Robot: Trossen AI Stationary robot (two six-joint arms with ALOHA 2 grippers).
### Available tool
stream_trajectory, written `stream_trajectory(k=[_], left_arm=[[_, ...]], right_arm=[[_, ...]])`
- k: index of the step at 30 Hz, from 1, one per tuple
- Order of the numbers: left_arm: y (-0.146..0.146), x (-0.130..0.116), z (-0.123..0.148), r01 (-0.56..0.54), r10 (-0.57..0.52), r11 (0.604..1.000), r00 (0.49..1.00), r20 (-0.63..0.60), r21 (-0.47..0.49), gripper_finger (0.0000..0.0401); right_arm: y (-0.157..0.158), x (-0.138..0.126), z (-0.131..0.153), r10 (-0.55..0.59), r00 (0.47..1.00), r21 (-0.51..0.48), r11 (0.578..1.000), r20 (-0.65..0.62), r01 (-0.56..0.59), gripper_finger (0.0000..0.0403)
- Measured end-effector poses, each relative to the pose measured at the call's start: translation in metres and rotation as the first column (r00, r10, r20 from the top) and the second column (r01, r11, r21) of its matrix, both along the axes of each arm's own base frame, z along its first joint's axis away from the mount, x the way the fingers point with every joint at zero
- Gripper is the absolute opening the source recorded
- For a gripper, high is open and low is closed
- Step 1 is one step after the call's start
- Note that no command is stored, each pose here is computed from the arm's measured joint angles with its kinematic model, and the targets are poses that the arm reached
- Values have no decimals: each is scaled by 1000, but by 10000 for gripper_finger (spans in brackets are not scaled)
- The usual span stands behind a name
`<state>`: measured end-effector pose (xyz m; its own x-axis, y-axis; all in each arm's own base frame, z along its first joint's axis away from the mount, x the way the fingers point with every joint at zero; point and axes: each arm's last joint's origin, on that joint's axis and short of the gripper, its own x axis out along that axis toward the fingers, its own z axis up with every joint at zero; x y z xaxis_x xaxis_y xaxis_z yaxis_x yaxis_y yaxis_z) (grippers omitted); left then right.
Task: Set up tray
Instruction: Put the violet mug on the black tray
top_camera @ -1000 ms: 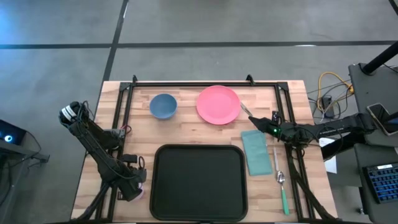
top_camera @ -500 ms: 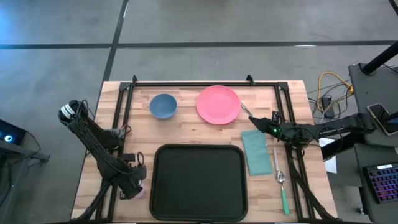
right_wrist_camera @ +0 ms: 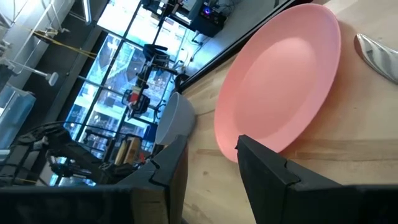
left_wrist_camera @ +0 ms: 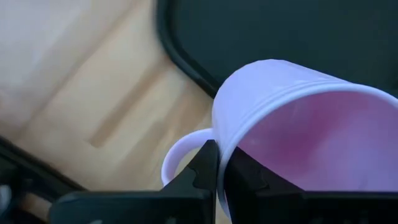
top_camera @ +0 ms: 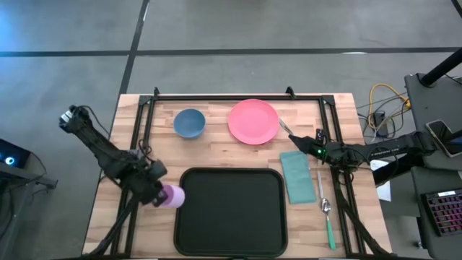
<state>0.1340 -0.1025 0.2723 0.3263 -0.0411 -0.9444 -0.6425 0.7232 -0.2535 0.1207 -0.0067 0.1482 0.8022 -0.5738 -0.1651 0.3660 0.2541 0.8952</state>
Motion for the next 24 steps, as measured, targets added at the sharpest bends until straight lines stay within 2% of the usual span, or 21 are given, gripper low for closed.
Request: stream_trajectory(k=[4,14,20,24], left_arm=[[19,21,-6,-27,28,999,998,-49,26,0],[73,59,-15,-51,52,996,999,-9,67,0],[77,78,-28,-33,35,998,999,-35,56,0],[72,88,-42,-23,22,1000,994,-105,-10,0]], right_arm=[[0,0,0,-3,1000,14,1000,11,3,128],[0,0,0,-13,999,43,999,31,12,128],[0,0,0,-13,999,43,999,31,12,128],[0,0,0,-13,999,40,999,29,11,128]])
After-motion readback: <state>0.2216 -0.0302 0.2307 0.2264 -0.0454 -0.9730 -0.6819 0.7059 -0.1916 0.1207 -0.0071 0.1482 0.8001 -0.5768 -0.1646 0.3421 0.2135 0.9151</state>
